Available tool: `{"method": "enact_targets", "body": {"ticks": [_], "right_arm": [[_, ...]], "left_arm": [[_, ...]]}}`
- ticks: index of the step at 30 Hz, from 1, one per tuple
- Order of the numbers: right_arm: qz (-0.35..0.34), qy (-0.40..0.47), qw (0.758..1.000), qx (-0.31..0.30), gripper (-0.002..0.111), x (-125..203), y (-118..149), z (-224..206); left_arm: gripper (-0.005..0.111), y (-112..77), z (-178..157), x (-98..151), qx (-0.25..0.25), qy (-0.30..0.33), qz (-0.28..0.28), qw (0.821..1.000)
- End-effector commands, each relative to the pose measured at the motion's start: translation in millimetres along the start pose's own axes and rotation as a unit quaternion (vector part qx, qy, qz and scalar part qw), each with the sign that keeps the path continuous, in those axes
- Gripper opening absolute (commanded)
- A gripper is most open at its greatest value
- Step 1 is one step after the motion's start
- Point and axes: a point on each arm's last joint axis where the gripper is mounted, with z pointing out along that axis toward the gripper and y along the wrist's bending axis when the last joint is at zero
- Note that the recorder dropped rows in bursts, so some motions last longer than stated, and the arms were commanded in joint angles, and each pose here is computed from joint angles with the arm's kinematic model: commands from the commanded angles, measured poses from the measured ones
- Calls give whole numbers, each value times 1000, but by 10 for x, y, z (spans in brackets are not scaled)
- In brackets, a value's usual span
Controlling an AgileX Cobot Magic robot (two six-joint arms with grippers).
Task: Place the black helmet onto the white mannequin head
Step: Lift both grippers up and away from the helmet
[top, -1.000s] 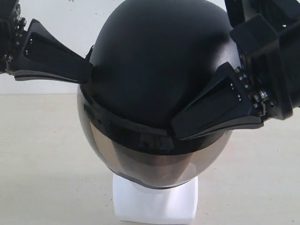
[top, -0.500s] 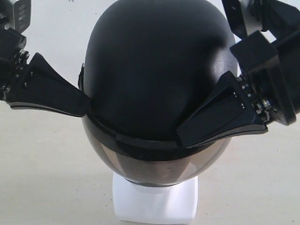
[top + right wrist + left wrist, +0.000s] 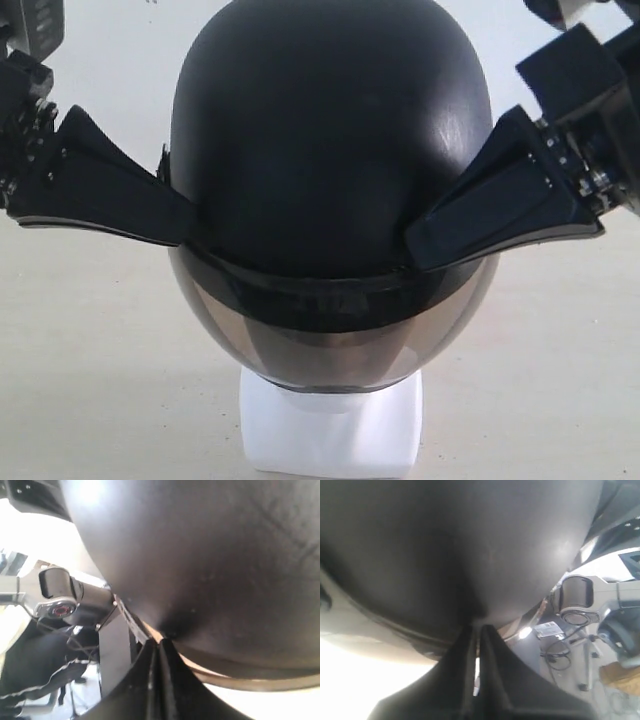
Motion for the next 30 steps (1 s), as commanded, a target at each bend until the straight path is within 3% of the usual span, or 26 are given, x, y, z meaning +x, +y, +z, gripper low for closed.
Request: {"method": "enact_targets", "body": {"ticks": [1, 16, 24, 30], "right_arm": [[-3, -91, 994, 53, 0, -148, -43, -108], [-22, -132, 986, 104, 0, -34, 139, -339], [-31, -155, 981, 112, 0, 19, 242, -436], [-36, -186, 973, 130, 0, 61, 319, -537]], "left_arm": [[4, -106, -93, -111, -19, -41, 25, 999], [4, -373, -309, -130, -37, -72, 57, 995], [4, -386, -337, -98, -54, -66, 65, 994], [4, -579, -478, -7, -66, -86, 85, 990]]}}
